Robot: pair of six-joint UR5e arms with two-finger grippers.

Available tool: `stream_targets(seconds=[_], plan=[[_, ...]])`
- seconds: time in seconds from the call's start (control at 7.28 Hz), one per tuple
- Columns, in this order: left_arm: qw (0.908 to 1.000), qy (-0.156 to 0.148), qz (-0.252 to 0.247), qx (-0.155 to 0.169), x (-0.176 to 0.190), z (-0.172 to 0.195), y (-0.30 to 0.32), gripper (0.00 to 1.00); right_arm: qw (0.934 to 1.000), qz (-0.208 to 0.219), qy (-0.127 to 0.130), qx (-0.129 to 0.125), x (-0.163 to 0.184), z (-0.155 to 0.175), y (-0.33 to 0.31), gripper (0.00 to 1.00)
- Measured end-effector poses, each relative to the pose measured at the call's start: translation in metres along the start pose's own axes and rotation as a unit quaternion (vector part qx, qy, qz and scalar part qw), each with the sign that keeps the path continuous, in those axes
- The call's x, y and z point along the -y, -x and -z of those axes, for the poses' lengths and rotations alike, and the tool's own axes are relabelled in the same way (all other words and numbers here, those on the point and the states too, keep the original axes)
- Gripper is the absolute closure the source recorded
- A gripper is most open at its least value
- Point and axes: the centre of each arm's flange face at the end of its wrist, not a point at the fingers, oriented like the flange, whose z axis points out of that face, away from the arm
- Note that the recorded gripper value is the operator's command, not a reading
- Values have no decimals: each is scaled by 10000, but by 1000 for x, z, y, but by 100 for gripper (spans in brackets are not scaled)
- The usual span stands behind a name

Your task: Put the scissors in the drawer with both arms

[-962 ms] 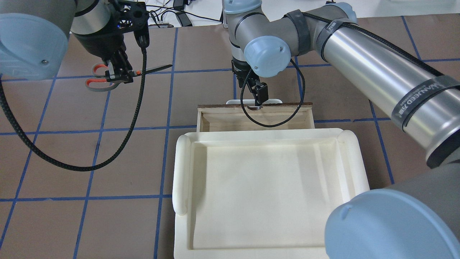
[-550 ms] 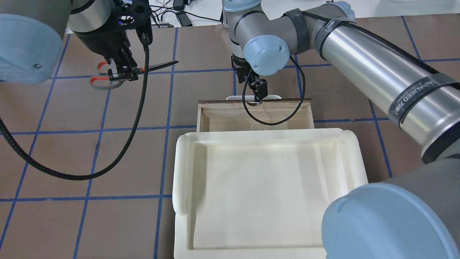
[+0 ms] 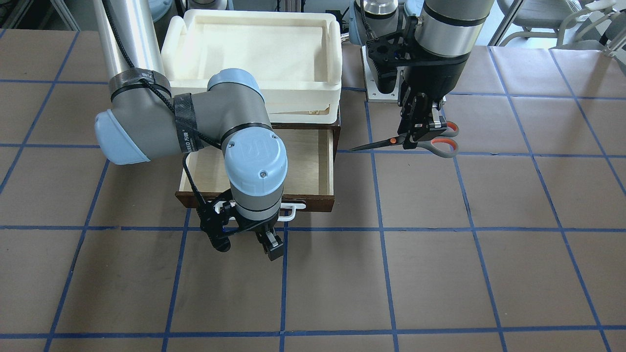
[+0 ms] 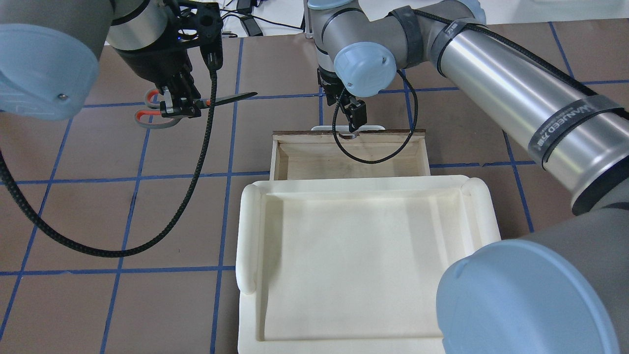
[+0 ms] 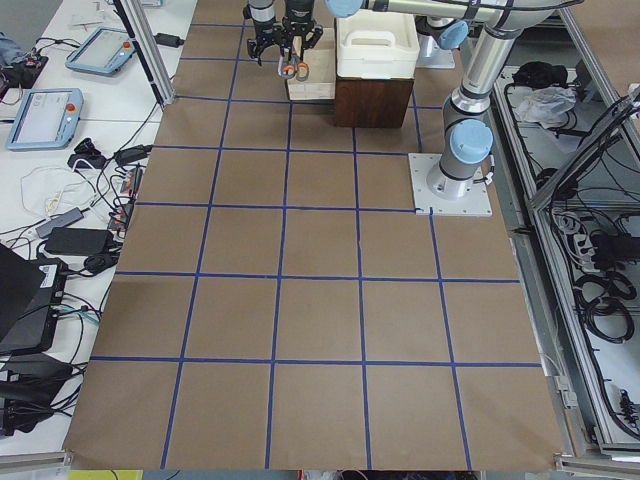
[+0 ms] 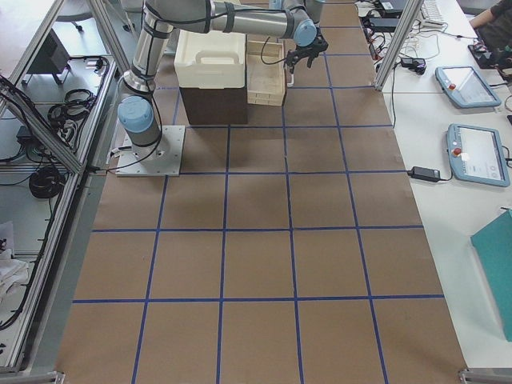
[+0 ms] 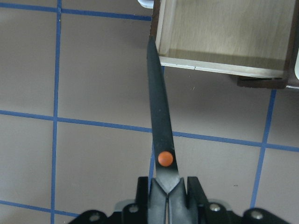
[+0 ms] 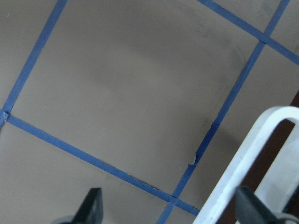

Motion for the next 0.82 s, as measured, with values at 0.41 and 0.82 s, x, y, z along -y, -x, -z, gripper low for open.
stream_targets(seconds=[0.41, 0.82], plan=[[9980, -523, -89, -334, 19, -21, 4, 100, 9999, 83, -11, 66, 2, -7, 7, 0], [9959, -570, -344, -616, 51, -43, -4, 100, 9999, 84, -47, 124, 5, 5, 6, 0]])
